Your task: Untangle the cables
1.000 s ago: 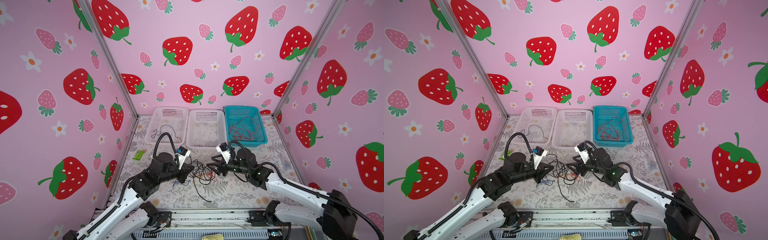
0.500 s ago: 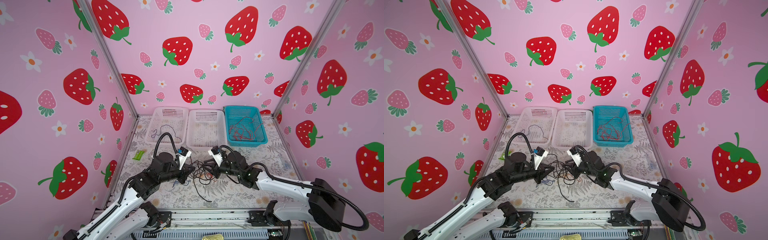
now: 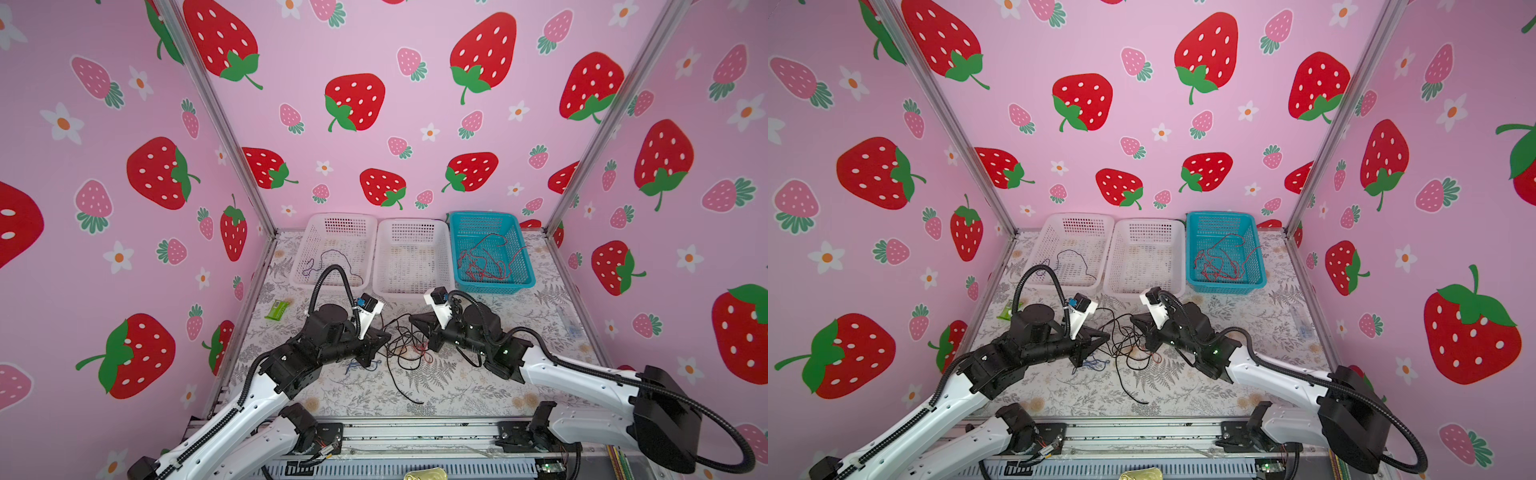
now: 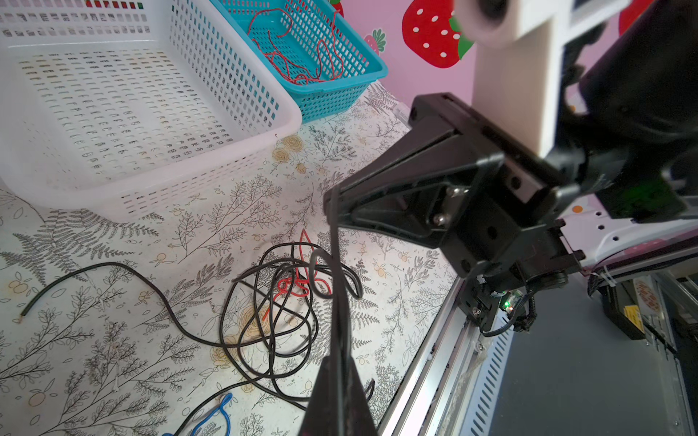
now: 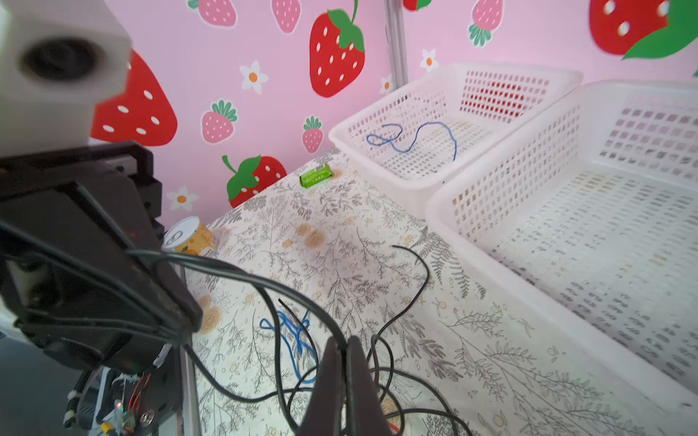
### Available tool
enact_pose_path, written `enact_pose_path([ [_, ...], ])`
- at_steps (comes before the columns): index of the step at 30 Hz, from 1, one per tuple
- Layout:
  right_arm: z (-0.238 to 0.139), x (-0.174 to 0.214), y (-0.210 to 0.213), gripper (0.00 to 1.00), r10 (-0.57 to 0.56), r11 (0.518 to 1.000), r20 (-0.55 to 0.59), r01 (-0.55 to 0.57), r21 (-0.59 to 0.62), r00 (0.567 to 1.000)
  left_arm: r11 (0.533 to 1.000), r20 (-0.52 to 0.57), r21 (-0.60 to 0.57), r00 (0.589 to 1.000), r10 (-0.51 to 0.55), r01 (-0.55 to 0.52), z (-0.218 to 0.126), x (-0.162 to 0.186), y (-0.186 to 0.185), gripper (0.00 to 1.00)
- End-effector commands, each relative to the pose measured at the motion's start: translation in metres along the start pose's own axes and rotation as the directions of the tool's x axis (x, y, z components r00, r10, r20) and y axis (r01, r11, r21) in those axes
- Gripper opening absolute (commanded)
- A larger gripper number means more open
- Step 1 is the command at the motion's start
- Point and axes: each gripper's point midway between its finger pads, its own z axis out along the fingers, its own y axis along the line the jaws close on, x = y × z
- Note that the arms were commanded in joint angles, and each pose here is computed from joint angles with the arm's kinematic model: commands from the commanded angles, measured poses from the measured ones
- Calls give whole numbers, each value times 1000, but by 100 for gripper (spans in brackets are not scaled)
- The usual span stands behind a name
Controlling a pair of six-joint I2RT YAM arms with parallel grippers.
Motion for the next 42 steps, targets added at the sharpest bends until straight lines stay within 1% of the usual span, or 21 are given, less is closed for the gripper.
enact_pose_path([
  [1, -23, -28, -30, 0, -31, 978, 58, 18, 209, 998, 1000, 19, 23, 1000, 15, -16, -3, -10, -7, 0],
  [4, -46, -54, -44, 0, -40, 955, 103, 7, 296, 994, 1000, 4, 19, 1000, 10, -10, -1, -7, -6, 0],
  [6, -61, -72, -49, 0, -43, 943, 137, -5, 332, 990, 1000, 0, 21, 1000, 9, -9, 0, -7, -6, 0],
  [8, -71, -87, -48, 0, -41, 940, 166, -18, 340, 985, 1000, -8, 19, 1000, 6, -6, 2, -6, -5, 0],
  [13, -77, -110, -39, 0, -40, 950, 183, -19, 311, 982, 999, -20, 35, 1000, 4, -4, 3, -5, -7, 0],
  [14, -80, -114, -40, 0, -54, 945, 179, -7, 326, 982, 999, -19, 36, 1000, 5, -4, 3, -5, -8, 0],
  [15, -94, -128, -39, 0, -71, 939, 208, -5, 345, 976, 999, -22, 34, 1000, 3, -3, 3, -4, -7, 0],
  [17, -109, -144, -40, 0, -105, 924, 235, 7, 383, 966, 1000, -24, 22, 1000, 2, -2, 3, -3, -5, 0],
  [21, -139, -186, -33, 0, -143, 910, 286, 12, 416, 948, 999, -34, -37, 999, 2, -3, 4, -2, 5, 0],
  [24, -159, -215, -24, 0, -161, 908, 323, 11, 419, 933, 996, -68, -86, 998, -8, 3, 7, 1, 14, 0],
  [30, -197, -258, -18, 0, -196, 886, 374, -1, 464, 906, 982, -131, -188, 991, -35, 10, 10, 10, 33, 0],
  [35, -234, -295, -9, 0, -237, 873, 441, -10, 488, 866, 969, -147, -246, 988, -51, 13, 9, 12, 44, 0],
  [40, -251, -321, 2, 0, -258, 879, 474, 1, 477, 842, 968, -145, -251, 988, -56, 18, 9, 11, 46, 0],
  [41, -236, -320, 0, 0, -260, 877, 446, 16, 481, 856, 968, -140, -251, 989, -55, 18, 8, 10, 46, 0],
  [42, -233, -321, 0, 0, -265, 876, 439, 25, 481, 858, 968, -135, -250, 989, -54, 19, 7, 9, 46, 0],
])
